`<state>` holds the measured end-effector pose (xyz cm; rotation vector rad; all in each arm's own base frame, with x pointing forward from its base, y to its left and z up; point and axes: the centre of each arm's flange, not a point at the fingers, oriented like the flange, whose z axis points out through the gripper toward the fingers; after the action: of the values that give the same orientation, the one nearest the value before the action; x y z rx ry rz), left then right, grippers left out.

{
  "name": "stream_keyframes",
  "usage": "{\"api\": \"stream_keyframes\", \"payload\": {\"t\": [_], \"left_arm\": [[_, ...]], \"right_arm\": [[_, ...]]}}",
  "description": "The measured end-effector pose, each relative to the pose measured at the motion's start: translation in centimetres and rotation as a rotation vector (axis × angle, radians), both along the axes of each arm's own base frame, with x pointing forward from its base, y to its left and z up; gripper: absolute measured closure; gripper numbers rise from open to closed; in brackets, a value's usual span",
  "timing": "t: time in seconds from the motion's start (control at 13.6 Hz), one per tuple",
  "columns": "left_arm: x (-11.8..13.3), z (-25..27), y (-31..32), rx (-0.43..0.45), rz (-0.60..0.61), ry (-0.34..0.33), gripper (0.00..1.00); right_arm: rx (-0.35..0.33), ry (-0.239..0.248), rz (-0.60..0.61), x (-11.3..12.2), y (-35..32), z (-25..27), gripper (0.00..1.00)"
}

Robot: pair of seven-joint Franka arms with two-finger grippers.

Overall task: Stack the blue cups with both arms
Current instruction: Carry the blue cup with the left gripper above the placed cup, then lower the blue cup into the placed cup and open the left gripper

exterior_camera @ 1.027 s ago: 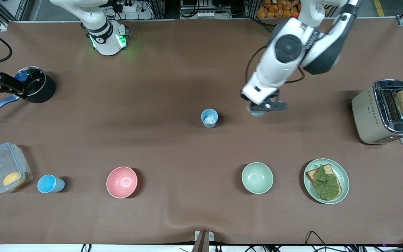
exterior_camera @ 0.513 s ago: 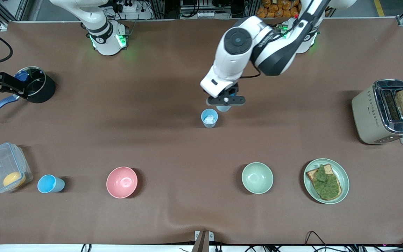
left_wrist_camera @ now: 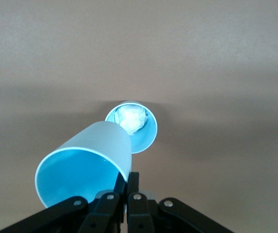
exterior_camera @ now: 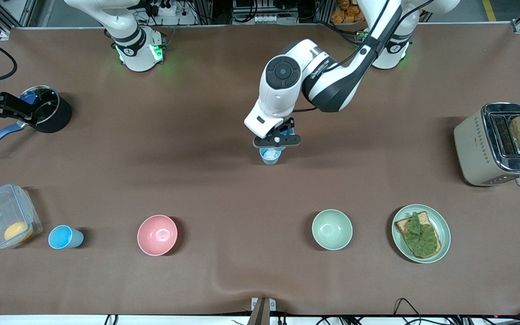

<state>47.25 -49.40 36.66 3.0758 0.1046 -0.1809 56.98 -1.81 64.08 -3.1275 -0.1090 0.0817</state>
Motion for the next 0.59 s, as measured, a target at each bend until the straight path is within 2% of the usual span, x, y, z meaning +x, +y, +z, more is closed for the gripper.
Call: {"api": "stream_keyframes", "payload": {"t": [0.37,0.59], "left_arm": [[-1.2,-2.3,-2.4,0.027,0.04,0.016,0.96],[-1.0,-2.5,-2.7,0.028,0.043,0.01,0.96]], "right_arm": [[0.0,0.001,0.0,0.0,0.0,0.0,0.0],[0.0,0.001,0.0,0.0,0.0,0.0,0.0]]}}
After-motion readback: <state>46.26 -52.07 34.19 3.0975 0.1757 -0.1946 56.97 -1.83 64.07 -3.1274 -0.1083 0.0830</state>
